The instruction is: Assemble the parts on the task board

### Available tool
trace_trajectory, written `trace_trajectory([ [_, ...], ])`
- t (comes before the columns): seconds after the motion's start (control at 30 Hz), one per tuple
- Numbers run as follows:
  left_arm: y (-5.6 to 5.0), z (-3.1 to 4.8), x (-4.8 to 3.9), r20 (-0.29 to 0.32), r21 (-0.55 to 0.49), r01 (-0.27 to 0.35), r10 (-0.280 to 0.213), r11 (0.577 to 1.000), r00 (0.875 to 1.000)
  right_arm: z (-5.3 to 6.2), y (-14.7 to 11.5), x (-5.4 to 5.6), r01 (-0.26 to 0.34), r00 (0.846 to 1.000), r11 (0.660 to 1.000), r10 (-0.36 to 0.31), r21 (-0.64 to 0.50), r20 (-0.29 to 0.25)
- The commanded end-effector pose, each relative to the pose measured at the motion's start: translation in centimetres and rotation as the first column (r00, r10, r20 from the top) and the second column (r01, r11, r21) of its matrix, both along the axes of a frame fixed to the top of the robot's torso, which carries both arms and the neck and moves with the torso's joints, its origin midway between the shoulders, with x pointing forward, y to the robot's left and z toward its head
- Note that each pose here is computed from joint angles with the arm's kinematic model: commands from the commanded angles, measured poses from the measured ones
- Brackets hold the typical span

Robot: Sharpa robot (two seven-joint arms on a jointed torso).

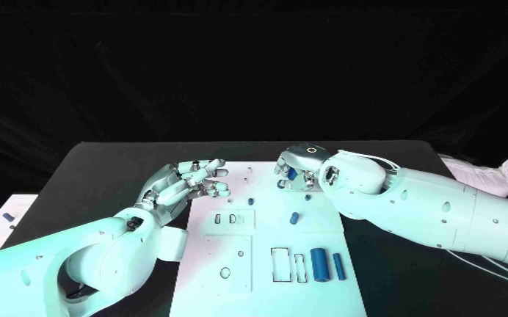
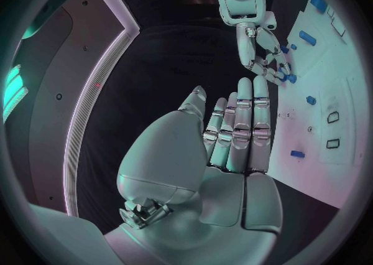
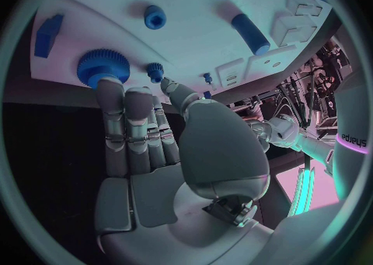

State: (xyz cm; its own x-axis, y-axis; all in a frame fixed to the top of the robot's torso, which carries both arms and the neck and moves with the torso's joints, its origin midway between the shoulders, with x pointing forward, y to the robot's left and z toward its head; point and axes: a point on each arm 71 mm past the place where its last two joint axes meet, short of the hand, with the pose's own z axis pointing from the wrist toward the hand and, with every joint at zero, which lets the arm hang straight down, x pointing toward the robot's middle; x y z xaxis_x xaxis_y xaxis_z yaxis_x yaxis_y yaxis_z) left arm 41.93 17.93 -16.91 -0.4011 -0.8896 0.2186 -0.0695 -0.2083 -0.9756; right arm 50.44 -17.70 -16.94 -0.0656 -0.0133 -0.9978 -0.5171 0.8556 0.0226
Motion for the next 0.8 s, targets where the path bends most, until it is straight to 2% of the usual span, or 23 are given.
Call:
trace_trajectory([
  [0.03, -0.25, 0.17, -0.11, 0.001, -0.015, 0.022, -0.022, 1.0, 1.0, -0.5, -0.06, 0.07, 0.004, 0.999, 0.998, -0.006, -0.063, -0.042],
  [0.3, -0.17, 0.09, 0.04, -0.001, -0.013, 0.02, -0.02, 1.0, 1.0, -0.79, -0.09, 0.02, -0.001, 0.997, 0.996, -0.006, -0.09, -0.075],
  [0.8, -0.18, 0.06, 0.06, -0.002, -0.013, 0.022, -0.022, 1.0, 1.0, -0.9, 0.22, 0.25, -0.003, 0.997, 0.996, -0.004, -0.088, -0.074],
])
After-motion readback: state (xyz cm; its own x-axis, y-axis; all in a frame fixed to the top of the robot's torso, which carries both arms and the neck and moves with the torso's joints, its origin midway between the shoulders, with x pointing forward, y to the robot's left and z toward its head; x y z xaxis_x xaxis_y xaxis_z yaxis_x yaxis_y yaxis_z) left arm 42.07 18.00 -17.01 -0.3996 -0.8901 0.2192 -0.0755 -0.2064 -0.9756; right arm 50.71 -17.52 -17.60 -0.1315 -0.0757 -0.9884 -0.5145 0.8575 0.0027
